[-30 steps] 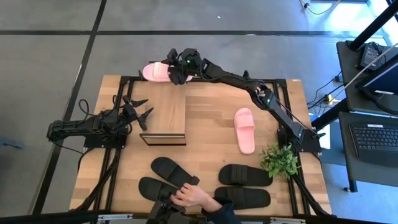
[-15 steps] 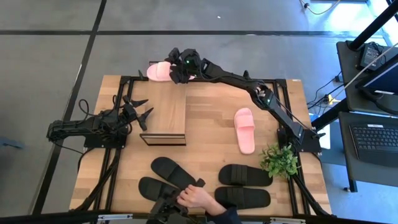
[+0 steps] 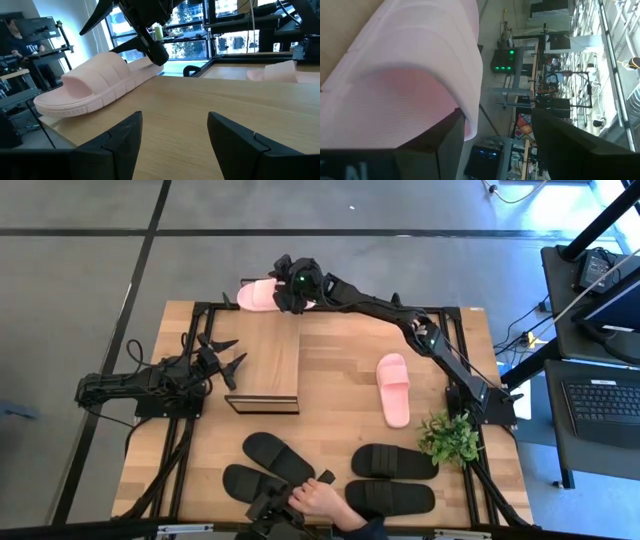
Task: Pick and place slides into the shelf
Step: Put the right pink slide on the shelf, then adjust the shelf on the table
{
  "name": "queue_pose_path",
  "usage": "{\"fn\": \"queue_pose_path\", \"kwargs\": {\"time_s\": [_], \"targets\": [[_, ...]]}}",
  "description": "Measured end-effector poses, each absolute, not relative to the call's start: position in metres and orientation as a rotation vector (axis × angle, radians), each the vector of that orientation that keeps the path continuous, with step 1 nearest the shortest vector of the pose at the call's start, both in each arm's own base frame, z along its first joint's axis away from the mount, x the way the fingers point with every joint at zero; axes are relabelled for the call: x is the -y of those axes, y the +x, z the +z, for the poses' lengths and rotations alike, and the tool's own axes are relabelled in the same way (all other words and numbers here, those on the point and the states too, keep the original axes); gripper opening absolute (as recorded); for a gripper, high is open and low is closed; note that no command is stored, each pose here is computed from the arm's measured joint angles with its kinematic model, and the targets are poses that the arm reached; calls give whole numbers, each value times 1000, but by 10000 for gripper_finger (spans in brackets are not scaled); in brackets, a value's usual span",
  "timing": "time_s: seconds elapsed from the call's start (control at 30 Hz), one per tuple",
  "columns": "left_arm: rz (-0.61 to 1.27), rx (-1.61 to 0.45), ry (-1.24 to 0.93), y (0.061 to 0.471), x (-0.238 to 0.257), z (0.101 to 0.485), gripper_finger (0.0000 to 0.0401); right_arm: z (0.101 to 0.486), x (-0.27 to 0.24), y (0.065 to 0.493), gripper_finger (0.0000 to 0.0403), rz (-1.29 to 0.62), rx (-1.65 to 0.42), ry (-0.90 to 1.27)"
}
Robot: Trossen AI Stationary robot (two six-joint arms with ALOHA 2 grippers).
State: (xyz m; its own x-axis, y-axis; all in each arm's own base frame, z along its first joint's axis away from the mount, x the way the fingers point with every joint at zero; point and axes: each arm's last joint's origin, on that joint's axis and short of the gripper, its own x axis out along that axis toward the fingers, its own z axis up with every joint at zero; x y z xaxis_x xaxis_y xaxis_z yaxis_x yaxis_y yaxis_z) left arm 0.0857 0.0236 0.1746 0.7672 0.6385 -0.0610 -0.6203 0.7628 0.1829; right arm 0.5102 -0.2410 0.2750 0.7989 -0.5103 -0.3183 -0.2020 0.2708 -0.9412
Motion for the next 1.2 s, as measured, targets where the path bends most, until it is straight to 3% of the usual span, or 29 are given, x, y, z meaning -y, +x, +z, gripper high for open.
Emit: {"fn": "queue_pose_path", "kwargs": {"time_s": [0.47,0.87,1.2], "targets": [[687,-122,155,86,-24,175,217,281,234,505,226,-226,-712,-1169],[688,-121,151,86,-24,175,217,283,235,503,226,-258,-734,-1175],[688,-121,150,86,-24,175,217,304,229,493,226,-274,-733,-1120]]}}
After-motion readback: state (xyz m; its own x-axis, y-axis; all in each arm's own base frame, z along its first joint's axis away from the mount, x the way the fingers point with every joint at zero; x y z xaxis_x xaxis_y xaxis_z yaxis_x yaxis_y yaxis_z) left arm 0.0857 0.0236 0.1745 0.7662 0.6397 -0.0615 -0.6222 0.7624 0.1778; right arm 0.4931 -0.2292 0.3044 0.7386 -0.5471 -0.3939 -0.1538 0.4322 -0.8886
